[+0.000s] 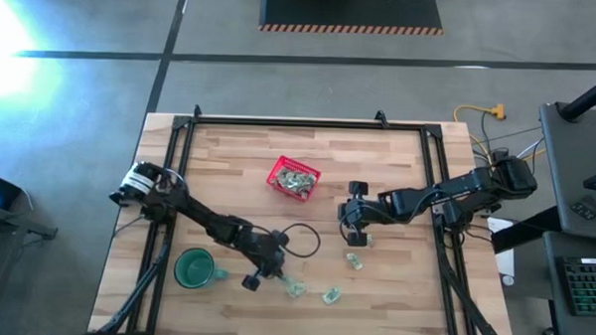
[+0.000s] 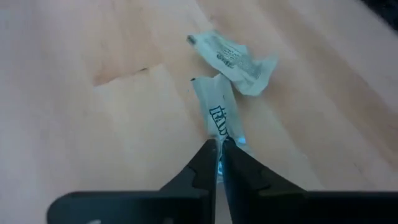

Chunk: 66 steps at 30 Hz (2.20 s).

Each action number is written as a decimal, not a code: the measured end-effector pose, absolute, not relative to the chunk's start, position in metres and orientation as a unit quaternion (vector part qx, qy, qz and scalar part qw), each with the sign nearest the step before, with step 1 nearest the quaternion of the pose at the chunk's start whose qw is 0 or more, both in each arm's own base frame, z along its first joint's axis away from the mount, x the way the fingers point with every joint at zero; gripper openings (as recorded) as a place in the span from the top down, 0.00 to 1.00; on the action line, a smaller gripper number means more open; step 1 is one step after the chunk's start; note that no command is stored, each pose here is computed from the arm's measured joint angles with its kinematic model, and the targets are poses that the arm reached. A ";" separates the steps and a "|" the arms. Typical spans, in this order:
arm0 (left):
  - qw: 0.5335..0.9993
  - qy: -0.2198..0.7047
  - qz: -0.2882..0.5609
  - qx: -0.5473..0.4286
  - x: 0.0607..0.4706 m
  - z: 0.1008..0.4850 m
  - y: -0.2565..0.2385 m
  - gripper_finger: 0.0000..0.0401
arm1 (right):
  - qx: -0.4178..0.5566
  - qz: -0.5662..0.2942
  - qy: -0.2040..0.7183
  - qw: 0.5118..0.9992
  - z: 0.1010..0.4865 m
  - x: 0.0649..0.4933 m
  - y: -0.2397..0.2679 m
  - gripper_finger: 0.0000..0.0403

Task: Pick and place items into bin
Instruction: Put the stevia packet into the red bin

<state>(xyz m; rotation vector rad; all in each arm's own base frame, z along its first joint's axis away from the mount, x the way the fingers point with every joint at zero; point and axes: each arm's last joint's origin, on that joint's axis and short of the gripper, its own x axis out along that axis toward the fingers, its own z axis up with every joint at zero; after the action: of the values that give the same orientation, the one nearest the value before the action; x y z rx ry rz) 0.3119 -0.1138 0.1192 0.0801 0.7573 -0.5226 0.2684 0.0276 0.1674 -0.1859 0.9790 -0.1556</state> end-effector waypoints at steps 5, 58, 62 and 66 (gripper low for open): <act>0.908 0.372 -0.180 0.073 0.310 0.127 -0.107 0.99 | -0.089 -0.075 0.469 0.876 0.167 0.268 0.028 0.82; 0.863 0.358 0.250 0.253 0.305 0.189 0.044 0.77 | -0.094 -0.072 0.472 0.873 0.167 0.268 0.027 0.83; 0.866 0.353 0.251 0.249 0.307 0.192 0.043 0.71 | -0.094 -0.073 0.474 0.872 0.166 0.267 0.027 0.82; 0.884 0.329 0.255 0.212 0.305 0.198 0.033 0.70 | -0.090 -0.078 0.502 0.857 0.163 0.262 0.027 0.82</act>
<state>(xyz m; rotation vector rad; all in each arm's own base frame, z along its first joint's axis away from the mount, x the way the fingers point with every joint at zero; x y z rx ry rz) 0.3054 0.0334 0.1984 0.4415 0.6853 0.5305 0.2618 0.0266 0.1631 -0.1885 1.0544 -0.1636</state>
